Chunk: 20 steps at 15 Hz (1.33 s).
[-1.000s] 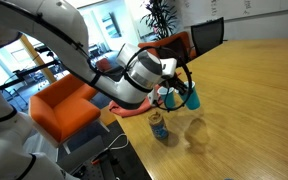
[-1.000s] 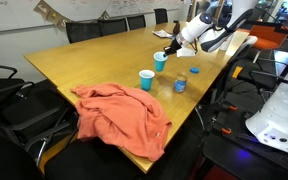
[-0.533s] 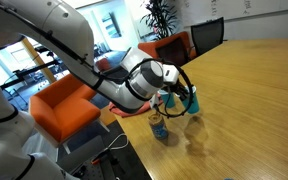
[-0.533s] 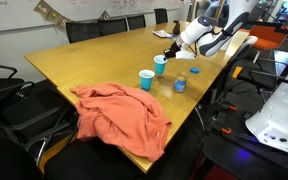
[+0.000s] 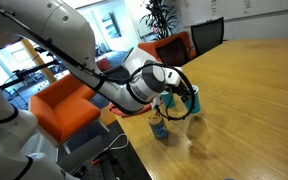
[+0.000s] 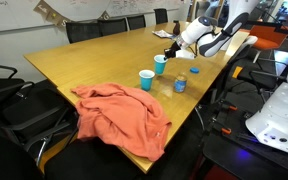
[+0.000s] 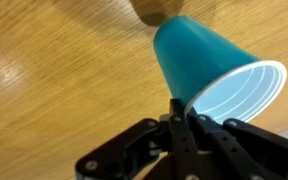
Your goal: Pour the contents from the right cup into the left cup
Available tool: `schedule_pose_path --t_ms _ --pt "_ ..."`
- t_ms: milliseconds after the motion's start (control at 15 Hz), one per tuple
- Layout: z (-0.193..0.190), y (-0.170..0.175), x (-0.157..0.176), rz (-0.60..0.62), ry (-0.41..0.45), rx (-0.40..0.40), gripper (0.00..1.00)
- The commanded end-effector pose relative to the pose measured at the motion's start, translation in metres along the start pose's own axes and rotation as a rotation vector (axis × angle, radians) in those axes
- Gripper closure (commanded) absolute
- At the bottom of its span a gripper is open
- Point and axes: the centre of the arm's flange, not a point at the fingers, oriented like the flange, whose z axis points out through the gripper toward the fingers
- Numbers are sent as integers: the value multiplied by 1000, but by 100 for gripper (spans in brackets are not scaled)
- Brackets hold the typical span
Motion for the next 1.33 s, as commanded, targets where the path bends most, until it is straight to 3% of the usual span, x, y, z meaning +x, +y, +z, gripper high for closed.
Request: schedule_pose_path --t_ms 0,867,1267 --pt "-3 13 22 30 -23 42 99" --pt "6 53 28 100 -88 70 99" --pt "8 59 33 68 -138 24 99"
